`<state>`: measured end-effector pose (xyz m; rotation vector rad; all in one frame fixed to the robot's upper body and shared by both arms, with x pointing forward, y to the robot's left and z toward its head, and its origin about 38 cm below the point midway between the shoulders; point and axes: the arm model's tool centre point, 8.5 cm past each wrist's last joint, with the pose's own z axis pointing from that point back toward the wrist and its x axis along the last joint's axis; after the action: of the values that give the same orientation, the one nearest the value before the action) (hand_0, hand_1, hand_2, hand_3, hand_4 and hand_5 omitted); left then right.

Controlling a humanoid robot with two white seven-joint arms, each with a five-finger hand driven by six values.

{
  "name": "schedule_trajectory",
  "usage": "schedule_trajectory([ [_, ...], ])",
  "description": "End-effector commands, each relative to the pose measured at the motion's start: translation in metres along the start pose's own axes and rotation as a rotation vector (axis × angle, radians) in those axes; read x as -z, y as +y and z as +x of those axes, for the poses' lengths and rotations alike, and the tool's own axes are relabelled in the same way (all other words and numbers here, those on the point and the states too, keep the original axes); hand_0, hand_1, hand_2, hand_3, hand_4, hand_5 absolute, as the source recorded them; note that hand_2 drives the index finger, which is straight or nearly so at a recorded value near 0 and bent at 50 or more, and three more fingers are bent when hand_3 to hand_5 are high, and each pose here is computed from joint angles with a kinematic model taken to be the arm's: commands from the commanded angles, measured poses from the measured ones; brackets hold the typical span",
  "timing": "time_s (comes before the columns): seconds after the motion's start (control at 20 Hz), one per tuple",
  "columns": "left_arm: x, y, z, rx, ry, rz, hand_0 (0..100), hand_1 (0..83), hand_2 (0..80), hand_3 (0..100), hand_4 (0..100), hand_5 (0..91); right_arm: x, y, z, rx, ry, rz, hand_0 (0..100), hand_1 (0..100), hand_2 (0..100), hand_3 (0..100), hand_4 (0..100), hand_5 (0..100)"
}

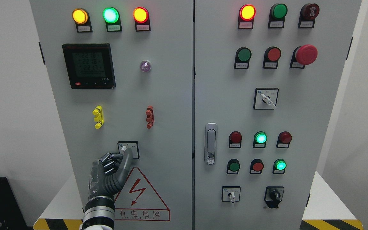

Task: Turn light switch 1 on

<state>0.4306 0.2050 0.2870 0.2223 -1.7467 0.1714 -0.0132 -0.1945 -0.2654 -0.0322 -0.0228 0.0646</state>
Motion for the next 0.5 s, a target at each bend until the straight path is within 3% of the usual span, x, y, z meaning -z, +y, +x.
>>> schedule_trajectory([
  [0.0, -0.0001, -0.0008, 0.0002, 0.003, -0.001, -0.004, 58, 53.3, 59.1, 100, 98, 88.4, 0.0000, 0.0001, -0.0002, 0.025, 0.002, 0.001, 0, 0, 0, 0, 0, 0],
  [0.45, -0.0001, -0.0010, 0.0003, 0.001, -0.002, -0.007, 62, 50.0, 59.2, 100, 98, 88.4, 0.0000, 0.0001, -0.0002, 0.025, 0.002, 0.001, 0, 0, 0, 0, 0, 0],
])
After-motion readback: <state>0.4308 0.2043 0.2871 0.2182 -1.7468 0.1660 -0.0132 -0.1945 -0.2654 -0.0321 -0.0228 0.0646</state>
